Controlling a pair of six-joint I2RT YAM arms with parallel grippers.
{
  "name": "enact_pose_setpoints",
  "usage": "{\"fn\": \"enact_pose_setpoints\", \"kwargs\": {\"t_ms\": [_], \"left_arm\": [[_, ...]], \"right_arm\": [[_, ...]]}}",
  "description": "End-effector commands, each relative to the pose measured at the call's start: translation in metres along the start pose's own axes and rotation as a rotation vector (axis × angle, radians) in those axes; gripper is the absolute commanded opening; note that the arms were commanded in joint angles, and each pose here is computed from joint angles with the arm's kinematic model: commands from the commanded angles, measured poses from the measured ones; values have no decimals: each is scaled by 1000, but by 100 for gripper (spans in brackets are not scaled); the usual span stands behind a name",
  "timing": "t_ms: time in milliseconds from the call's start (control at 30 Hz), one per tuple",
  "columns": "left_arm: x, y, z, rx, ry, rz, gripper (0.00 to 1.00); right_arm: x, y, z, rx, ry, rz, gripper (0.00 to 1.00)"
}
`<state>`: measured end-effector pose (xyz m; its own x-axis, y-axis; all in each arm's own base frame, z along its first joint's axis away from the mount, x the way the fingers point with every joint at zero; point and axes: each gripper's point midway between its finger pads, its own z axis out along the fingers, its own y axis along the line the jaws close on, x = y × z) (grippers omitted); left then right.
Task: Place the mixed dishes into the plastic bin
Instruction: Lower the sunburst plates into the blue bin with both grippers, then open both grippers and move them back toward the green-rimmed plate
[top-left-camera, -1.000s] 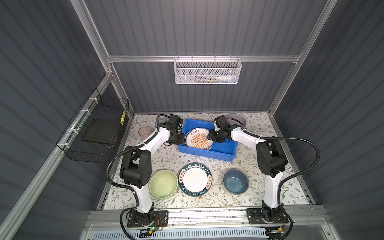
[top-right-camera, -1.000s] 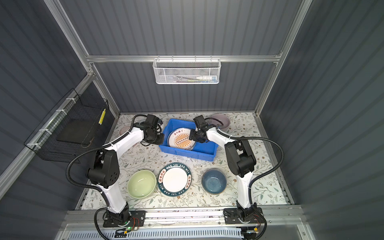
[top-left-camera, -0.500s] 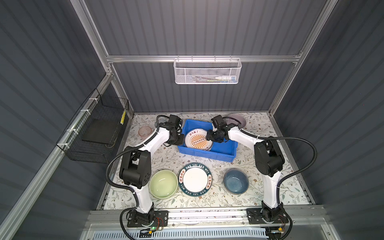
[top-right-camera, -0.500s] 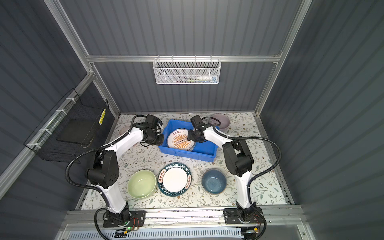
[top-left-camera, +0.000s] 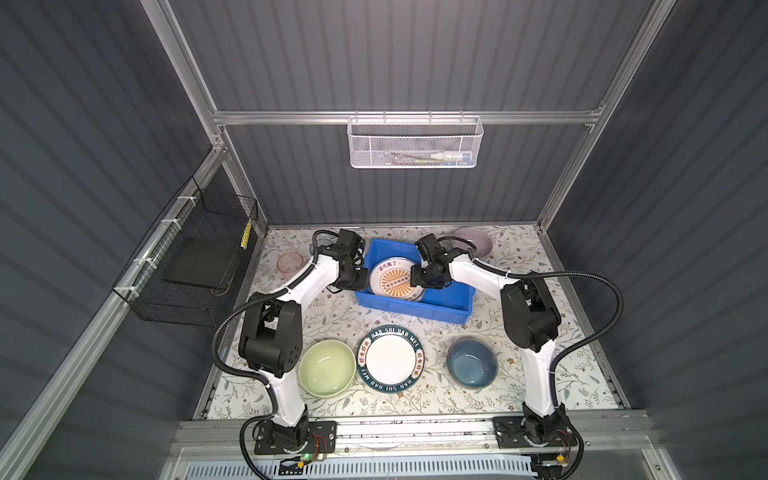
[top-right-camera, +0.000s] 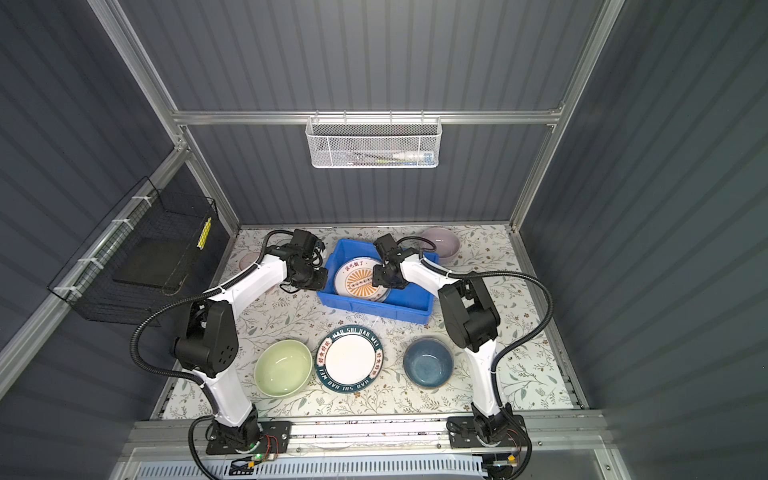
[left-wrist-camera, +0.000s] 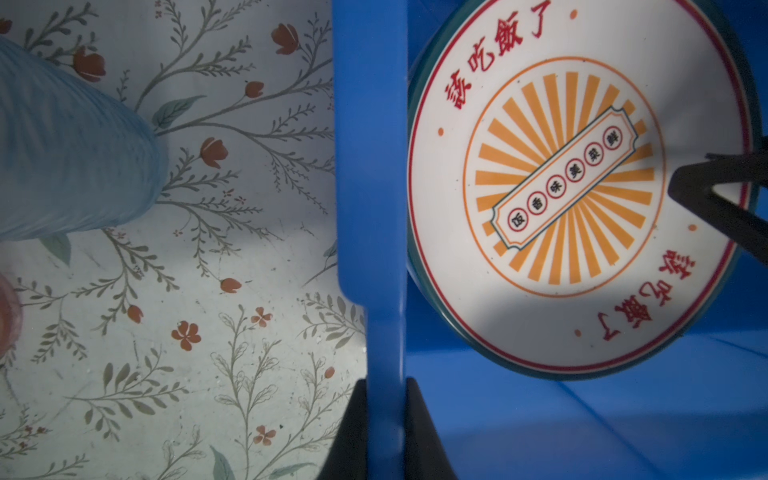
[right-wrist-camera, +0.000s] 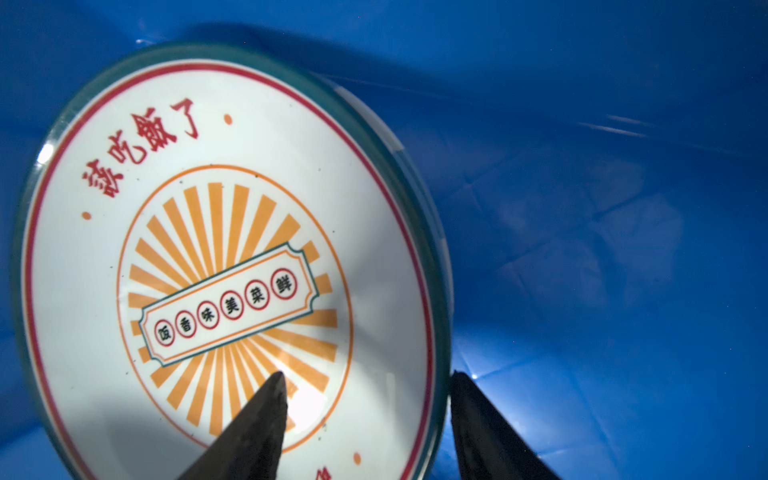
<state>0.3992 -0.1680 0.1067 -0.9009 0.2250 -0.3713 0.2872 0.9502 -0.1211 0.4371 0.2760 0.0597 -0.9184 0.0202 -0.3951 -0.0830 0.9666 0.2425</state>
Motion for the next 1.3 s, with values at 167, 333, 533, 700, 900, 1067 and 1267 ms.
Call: {"fn": "enact_pose_setpoints", "kwargs": {"t_ms": [167, 333, 533, 700, 900, 1067, 1267], "left_arm": [[8, -9, -18, 44, 12, 16, 9], [8, -10, -17, 54, 11, 15, 9], [7, -16, -13, 88, 14, 6, 9], [6, -17, -13, 96, 10, 7, 10], [-1, -14, -13, 76, -5, -5, 12], [-6, -11, -17, 54, -15, -11, 19], [-8, -6, -30, 22, -38, -9, 40]], "right_arm": [[-1, 16, -1, -31, 5, -24, 64], [-2, 22, -2, -59, 4, -38, 65], [-3, 26, -4, -77, 2, -49, 68], [-2, 23, -5, -58, 5, -57, 69], [-7, 3, -20, -29, 0, -31, 70], [-9, -10, -45, -22, -33, -32, 72], [-5, -11, -78, -44, -57, -47, 73]]}}
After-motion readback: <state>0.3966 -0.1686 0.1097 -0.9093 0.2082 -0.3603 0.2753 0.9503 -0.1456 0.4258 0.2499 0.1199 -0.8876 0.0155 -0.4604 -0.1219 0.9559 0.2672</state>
